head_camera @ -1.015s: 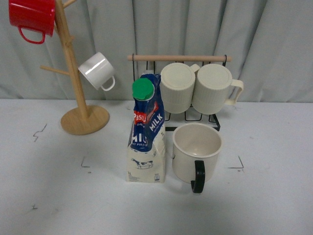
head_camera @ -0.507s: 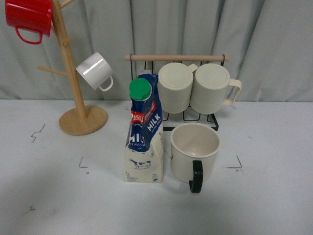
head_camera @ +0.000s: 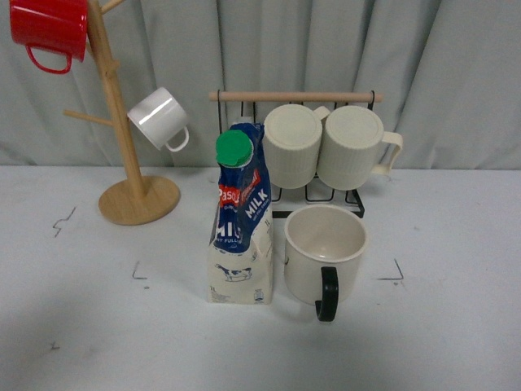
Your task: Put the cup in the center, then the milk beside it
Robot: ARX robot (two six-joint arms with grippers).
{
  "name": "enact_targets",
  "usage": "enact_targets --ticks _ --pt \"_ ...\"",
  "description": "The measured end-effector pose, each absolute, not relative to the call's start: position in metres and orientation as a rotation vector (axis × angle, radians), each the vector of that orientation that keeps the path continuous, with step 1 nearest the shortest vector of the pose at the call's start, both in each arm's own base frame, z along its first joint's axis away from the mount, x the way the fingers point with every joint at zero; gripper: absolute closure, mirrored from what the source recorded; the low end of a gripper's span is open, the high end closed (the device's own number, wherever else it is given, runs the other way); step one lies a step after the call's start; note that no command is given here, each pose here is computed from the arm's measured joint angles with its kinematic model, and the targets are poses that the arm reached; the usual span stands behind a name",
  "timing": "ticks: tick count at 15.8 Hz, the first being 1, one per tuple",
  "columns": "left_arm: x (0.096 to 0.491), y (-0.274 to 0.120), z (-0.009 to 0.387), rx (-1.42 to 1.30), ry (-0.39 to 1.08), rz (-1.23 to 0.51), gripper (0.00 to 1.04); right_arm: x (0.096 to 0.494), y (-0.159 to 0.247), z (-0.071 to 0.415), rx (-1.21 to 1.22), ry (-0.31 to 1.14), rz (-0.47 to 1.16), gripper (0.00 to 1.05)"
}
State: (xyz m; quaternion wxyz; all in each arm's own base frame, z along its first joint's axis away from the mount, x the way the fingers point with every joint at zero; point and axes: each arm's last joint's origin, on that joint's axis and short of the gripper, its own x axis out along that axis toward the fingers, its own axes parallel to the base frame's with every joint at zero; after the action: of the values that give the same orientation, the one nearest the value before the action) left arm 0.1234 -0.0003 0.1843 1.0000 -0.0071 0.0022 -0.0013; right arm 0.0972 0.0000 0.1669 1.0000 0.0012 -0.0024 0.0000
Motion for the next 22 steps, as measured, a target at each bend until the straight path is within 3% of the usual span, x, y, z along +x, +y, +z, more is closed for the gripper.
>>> enact_targets --ticks 17,22 --pt "0.097 0.0 0.167 -0.015 -0.003 -0.003 1.02 0.097 0.0 0.167 0.002 -0.005 0.0 0.06" --pt "0.097 0.0 0.167 -0.014 -0.004 -0.003 0.4 0.097 0.0 0.167 0.002 -0.005 0.0 0.06"
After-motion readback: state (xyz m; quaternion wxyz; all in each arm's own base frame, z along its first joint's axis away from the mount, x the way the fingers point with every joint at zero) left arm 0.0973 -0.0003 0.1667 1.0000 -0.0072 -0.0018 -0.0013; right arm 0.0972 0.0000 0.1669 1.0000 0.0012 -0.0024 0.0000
